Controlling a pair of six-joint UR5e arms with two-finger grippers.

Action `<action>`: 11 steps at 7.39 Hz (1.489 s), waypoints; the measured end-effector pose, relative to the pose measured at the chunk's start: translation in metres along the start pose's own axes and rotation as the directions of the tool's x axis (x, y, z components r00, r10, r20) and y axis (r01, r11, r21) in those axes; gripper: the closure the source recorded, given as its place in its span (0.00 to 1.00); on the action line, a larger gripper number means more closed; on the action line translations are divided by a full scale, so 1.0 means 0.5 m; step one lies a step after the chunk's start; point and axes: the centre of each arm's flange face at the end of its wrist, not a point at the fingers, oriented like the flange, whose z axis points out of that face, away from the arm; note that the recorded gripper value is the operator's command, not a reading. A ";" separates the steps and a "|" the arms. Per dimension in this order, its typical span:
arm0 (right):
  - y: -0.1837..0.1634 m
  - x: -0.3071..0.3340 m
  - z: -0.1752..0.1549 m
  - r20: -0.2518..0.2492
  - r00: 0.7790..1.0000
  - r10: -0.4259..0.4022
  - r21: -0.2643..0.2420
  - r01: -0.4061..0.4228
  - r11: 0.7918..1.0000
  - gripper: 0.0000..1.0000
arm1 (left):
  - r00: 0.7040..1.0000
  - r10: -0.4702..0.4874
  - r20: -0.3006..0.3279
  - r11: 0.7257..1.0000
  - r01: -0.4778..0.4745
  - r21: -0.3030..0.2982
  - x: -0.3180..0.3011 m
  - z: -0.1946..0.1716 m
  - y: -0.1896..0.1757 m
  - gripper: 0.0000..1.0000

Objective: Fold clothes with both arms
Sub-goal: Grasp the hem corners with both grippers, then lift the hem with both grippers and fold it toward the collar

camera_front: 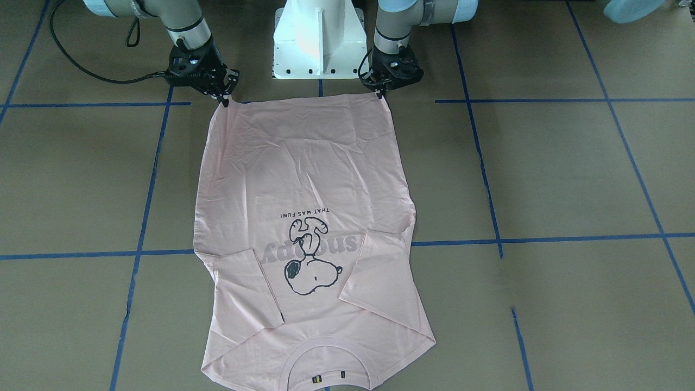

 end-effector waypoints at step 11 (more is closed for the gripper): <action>0.074 -0.004 -0.179 0.128 0.991 -0.036 -0.134 0.053 0.990 1.00 | 0.997 0.080 0.010 0.994 -0.079 -0.079 -0.105 -0.291 0.121 1.00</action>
